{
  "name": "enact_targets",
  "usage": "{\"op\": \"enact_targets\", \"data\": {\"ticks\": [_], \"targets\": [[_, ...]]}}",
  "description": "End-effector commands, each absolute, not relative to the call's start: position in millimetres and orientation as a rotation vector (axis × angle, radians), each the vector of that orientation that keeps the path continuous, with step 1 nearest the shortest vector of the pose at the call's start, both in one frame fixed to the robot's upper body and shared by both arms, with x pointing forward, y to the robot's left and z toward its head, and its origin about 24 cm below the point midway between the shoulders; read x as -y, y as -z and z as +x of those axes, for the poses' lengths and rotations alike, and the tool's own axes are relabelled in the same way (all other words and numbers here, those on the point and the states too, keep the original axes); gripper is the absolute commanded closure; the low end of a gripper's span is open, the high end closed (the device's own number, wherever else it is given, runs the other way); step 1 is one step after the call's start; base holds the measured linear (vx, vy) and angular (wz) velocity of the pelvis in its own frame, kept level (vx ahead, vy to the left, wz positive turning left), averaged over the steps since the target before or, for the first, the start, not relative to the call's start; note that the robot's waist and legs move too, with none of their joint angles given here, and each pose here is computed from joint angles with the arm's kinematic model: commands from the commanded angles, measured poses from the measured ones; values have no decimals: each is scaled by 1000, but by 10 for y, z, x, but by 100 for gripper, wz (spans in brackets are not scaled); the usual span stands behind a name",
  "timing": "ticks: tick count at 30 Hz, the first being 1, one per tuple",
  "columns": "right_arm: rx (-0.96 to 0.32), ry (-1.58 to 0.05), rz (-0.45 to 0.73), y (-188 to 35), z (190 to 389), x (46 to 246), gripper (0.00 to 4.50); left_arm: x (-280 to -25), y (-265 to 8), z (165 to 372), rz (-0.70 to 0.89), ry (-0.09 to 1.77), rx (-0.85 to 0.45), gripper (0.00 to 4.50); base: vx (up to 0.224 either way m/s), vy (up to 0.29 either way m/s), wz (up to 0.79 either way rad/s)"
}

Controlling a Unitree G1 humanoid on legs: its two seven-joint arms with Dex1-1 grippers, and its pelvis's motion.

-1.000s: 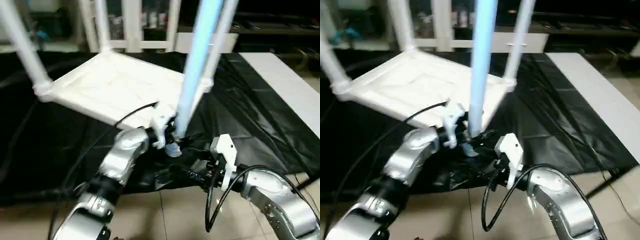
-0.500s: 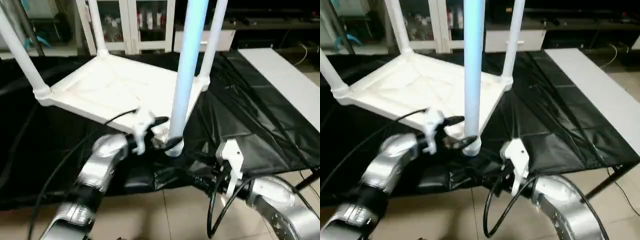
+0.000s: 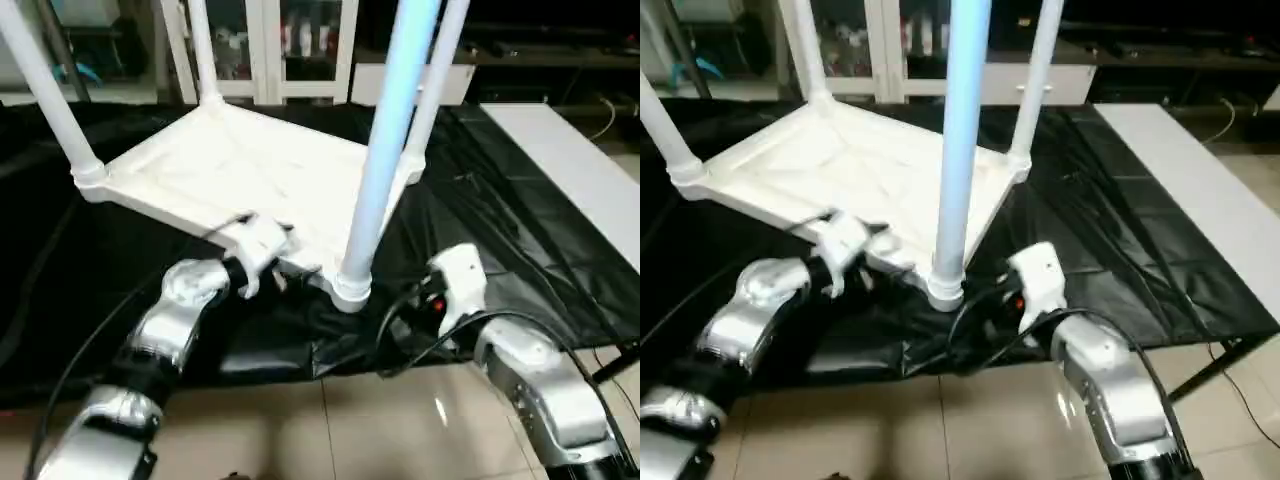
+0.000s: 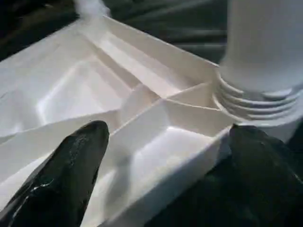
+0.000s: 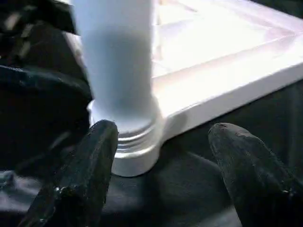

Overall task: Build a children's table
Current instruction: Rotate table base, then rotate leg to tighten

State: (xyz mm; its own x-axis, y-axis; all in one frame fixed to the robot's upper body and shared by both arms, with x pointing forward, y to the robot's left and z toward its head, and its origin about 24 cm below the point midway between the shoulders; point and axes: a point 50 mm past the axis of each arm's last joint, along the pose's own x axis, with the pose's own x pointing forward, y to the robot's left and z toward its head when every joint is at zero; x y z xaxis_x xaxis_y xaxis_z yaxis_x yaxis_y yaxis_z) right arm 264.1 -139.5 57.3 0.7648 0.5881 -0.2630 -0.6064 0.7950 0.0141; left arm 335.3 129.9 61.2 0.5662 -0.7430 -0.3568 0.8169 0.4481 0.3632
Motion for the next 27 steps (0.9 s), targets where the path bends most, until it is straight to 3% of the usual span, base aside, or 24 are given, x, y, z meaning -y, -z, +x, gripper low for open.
{"op": "enact_targets", "data": {"ticks": [1,9,13,19,25,27], "targets": [[-255,-699,-113,-594,2628,1391,115,-1255,-593,3368,653,1035,-209,3,0,0,0],[-253,-758,-149,-563,2571,1352,115,-1266,-533,3454,848,1103,-286,3,0,0,0],[-273,-706,-194,-459,2739,1273,115,-1380,-469,3460,958,1143,-406,3,0,0,0],[-278,-735,-204,-402,2882,1131,115,-1456,-411,3404,945,1192,-494,3,0,0,0],[-256,-781,-275,-393,3181,880,115,-1636,-266,3241,869,1240,-647,3,0,0,0],[-256,-781,-276,-394,3184,878,115,-1638,-265,3240,868,1240,-648,3,0,0,0]]}}
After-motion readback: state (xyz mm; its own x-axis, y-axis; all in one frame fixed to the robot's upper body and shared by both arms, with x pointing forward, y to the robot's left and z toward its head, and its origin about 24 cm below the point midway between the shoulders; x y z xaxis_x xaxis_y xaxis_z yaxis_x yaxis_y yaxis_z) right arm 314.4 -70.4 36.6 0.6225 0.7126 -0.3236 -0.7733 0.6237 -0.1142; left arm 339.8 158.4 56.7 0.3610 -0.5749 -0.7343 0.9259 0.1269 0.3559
